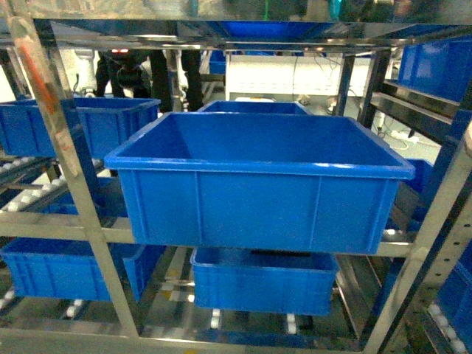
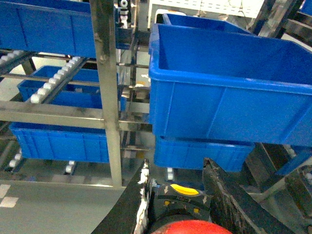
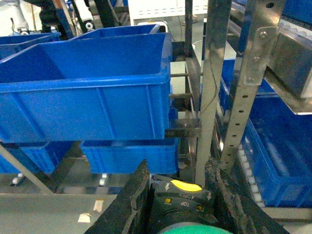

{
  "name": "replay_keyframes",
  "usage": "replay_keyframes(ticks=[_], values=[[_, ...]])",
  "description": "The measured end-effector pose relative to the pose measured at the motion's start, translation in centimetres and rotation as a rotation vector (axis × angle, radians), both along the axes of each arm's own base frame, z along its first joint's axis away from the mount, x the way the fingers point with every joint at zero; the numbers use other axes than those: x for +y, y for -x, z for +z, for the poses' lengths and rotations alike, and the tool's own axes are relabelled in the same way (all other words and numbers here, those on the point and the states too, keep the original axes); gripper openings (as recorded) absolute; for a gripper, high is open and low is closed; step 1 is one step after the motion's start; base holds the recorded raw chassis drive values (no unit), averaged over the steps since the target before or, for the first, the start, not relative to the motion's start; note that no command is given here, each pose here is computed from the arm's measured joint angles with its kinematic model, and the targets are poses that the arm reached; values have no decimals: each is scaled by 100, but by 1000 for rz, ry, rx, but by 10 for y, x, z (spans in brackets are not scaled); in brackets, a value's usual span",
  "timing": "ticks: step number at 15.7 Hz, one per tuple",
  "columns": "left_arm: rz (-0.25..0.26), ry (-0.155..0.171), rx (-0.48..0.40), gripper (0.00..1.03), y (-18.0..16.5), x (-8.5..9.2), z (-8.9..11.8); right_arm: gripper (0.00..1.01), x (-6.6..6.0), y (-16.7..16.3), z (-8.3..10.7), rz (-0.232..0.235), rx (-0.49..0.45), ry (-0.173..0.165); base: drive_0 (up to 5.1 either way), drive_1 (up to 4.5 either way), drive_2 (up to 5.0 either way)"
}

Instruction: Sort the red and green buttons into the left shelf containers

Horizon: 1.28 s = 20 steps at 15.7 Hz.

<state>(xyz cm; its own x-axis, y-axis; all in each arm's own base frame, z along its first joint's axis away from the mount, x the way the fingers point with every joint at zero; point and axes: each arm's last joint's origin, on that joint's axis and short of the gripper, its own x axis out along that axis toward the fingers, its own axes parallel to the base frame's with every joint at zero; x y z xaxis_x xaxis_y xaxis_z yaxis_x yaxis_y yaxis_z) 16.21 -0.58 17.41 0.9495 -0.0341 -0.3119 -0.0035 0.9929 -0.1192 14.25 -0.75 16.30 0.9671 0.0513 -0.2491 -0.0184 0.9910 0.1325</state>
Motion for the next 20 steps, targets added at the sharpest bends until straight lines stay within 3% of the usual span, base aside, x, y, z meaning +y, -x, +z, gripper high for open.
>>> replay_keyframes(ticks=[13,17,20], values=[[0,0,0,28,0,0,0,29,0,0,0,0,-2,0,-3,422,-428],[0,-1,3,28,0,0,0,29,0,0,0,0,0,0,0,0,0],[-4,1,0,28,0,0,0,29,0,0,0,-3,3,1,-477,298,208]])
